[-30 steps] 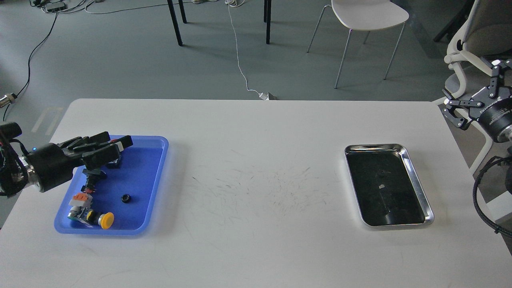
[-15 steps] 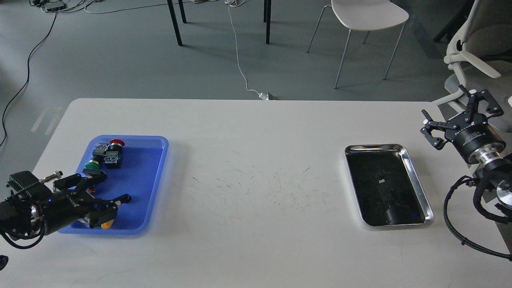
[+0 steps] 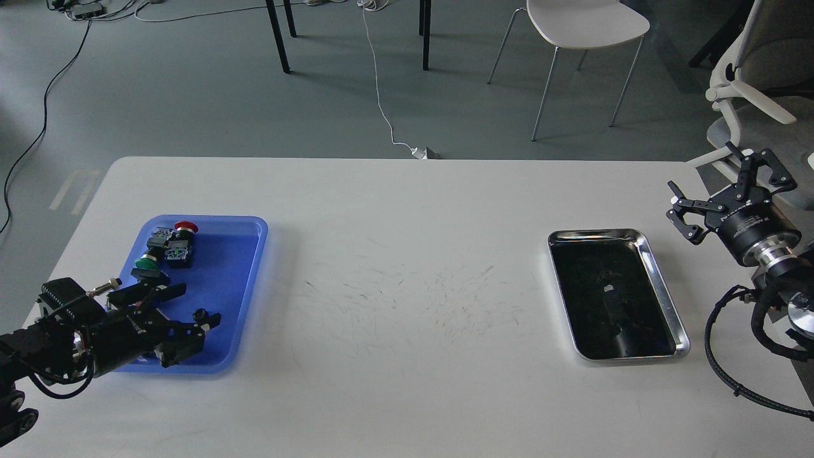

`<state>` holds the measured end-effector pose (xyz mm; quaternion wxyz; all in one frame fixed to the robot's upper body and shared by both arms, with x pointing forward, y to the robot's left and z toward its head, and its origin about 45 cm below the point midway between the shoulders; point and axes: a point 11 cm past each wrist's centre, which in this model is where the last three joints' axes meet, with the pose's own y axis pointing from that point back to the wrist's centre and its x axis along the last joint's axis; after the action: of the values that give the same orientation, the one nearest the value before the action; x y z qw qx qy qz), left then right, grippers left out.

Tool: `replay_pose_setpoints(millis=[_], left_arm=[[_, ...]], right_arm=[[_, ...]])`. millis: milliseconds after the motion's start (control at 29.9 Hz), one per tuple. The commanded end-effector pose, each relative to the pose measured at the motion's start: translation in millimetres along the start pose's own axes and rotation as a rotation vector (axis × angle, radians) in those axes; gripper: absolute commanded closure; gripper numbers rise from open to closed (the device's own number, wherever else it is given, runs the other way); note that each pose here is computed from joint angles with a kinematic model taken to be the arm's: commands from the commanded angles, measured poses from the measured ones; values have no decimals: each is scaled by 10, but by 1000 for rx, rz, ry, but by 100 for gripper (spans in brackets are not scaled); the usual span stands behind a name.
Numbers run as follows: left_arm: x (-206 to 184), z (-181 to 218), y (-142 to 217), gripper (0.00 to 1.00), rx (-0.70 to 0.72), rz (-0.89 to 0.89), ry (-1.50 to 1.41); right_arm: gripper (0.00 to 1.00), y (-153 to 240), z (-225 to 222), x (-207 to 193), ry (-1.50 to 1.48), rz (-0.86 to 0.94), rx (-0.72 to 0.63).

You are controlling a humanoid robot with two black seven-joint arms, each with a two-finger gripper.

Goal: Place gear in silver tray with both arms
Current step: 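Grasp another black gear in the blue tray with the left gripper, then carry the gear with the left gripper to the table centre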

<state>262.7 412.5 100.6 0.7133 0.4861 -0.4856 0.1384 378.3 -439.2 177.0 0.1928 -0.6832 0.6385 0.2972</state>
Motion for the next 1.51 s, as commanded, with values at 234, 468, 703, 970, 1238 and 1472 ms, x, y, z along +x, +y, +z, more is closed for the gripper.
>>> replay_pose_setpoints(millis=[234, 468, 703, 970, 1238, 1472], left_arm=[[-131, -53, 4, 37, 12, -46, -24], [-164, -40, 13, 74, 9, -57, -20], [-97, -51, 4, 89, 6, -47, -24], [772, -97, -6, 90, -34, 87, -90], [1617, 667, -480, 89, -226, 255, -56], [1813, 1604, -1178, 89, -419, 309, -9]], right_arm=[[4, 5, -10, 14, 0, 4, 4], [4, -8, 33, -9, -10, -2, 1], [4, -17, 28, -20, -12, -4, 4], [4, -29, 19, -37, -16, -9, 9], [4, -19, -124, -18, -15, -4, 44], [4, 23, -222, 56, 6, 16, 55]])
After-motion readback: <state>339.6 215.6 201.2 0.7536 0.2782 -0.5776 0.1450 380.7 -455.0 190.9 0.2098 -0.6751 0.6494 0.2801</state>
